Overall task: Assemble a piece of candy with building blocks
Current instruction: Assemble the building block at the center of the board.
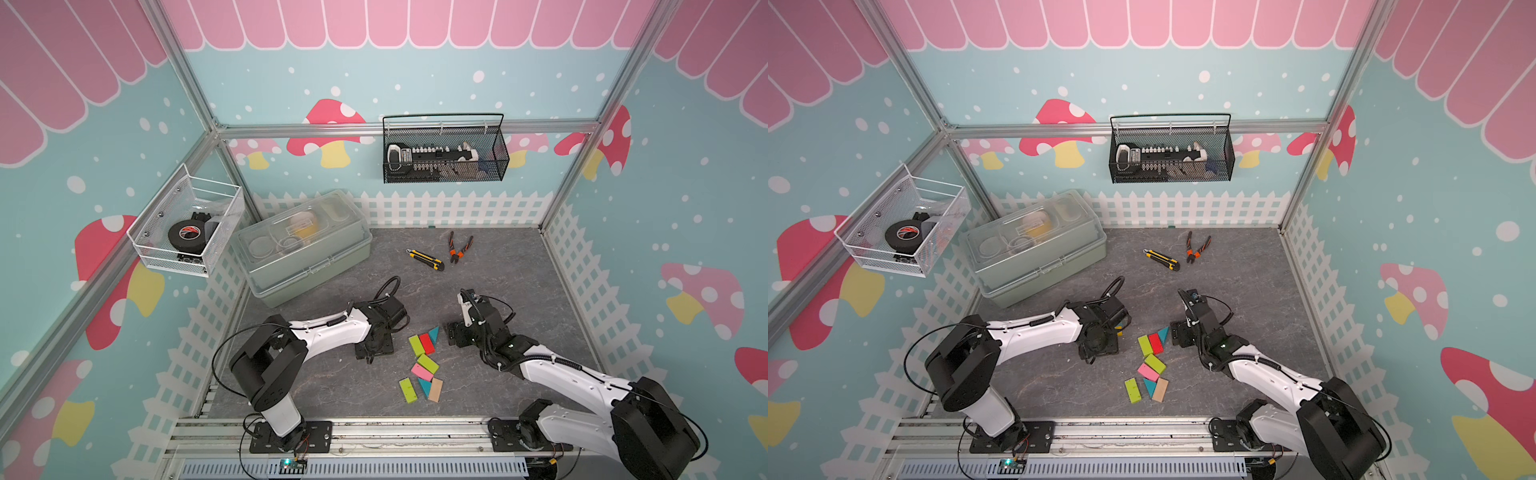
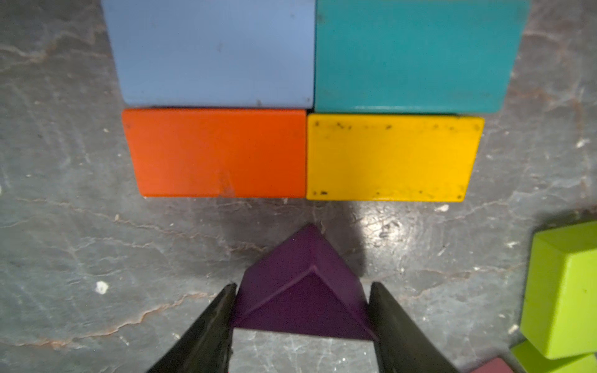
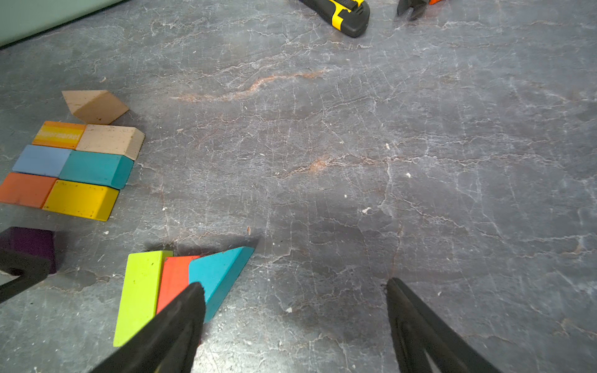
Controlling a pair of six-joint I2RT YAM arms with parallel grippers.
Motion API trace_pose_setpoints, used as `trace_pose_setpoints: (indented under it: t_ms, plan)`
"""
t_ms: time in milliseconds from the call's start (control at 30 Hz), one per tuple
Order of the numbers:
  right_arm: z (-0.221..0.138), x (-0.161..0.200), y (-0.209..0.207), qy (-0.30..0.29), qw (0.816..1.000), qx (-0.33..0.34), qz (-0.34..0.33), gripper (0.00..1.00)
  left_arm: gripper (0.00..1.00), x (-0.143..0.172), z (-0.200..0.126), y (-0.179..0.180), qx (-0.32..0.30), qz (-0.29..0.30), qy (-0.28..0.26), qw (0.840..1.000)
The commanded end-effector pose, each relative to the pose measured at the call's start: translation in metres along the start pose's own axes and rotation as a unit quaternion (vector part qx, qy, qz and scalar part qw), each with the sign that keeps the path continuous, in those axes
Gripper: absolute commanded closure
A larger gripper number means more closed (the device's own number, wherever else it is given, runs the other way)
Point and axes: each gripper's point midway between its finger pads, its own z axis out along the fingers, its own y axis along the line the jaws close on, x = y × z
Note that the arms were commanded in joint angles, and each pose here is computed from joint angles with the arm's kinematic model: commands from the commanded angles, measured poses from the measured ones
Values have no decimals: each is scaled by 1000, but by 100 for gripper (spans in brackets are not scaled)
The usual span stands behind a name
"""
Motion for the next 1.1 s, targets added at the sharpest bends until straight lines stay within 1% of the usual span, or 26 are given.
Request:
trace_pose_setpoints:
  t_ms: [0,233,533,1067]
  plan:
    - [2,5,-4,3,1000,6,8,12,36,-4,-7,6,-5,0,-10,1000]
    - [2,5,-4,4,1000,6,8,12,37,-3,-8,8,-6,-3,-13,1000]
    - [2,6,-4,4,1000,6,8,12,44,-7,-8,9,-10,-9,-20,1000]
    - [2,5,-4,4,1000,6,8,12,43,-11,-6,3,-8,-13,-18,1000]
